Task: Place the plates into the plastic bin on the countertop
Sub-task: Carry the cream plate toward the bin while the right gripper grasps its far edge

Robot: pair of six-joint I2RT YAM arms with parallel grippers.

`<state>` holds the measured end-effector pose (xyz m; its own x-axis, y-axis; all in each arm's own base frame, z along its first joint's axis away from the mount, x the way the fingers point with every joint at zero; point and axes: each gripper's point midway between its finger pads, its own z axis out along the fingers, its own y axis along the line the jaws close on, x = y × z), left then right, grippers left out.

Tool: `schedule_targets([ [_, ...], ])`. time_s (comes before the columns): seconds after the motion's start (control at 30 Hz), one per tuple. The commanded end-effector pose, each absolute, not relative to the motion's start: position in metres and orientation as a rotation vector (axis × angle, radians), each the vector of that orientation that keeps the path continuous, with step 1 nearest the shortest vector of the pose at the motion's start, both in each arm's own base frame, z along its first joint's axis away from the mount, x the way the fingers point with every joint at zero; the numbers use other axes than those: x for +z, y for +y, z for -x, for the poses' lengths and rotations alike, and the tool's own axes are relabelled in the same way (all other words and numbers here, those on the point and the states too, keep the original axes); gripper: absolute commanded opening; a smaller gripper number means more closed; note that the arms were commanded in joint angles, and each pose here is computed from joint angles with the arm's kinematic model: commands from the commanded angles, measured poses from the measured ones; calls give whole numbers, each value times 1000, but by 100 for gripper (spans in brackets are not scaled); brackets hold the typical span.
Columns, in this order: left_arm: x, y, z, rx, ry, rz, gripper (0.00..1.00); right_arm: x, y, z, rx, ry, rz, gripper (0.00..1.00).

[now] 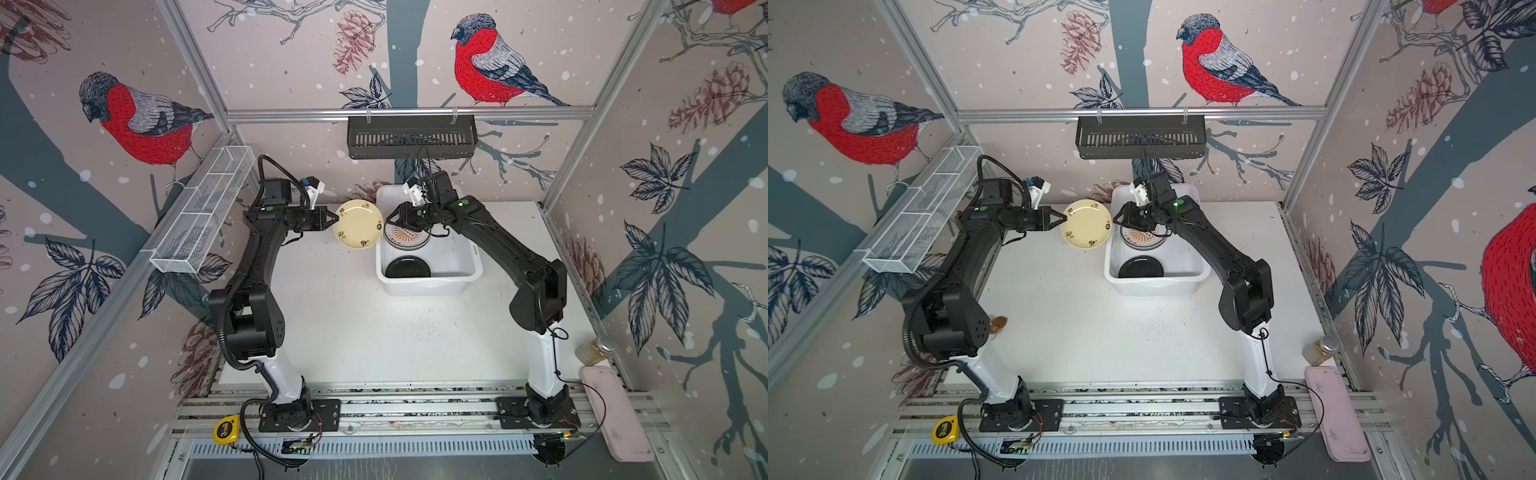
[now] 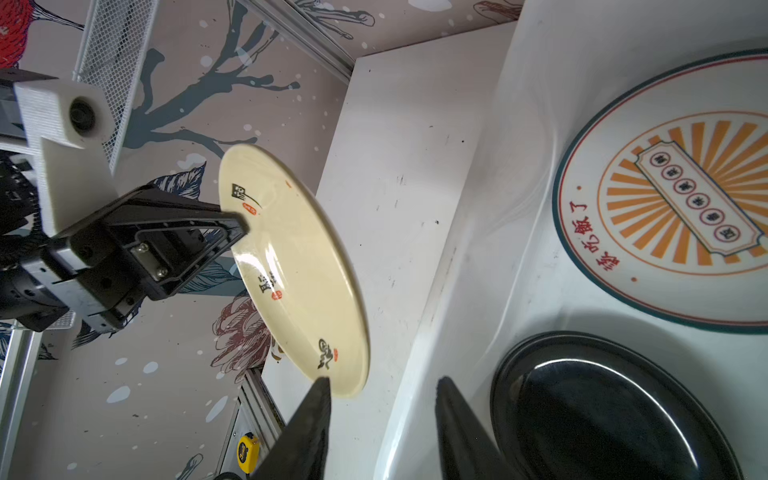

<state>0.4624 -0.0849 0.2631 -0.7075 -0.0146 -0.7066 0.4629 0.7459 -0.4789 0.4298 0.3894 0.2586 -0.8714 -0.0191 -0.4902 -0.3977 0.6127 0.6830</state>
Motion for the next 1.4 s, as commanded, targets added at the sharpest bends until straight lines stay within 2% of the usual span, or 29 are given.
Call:
schedule_targets([
  [0.0, 276, -98, -458, -912, 2177, -373, 0, 259, 387, -425, 1142, 2399, 360, 43],
  [0.5, 275, -126, -447, -1011, 2160, -435, 0, 262, 383, -420, 1138, 2393, 371, 39],
  [0.93, 271, -141, -441, -1055, 2161, -465, 0, 268, 376, -417, 1206, 2354, 343, 14],
  [1.37, 269, -151, -440, -1079, 2161, -481, 1, 265, 373, -415, 1224, 2351, 324, 3],
])
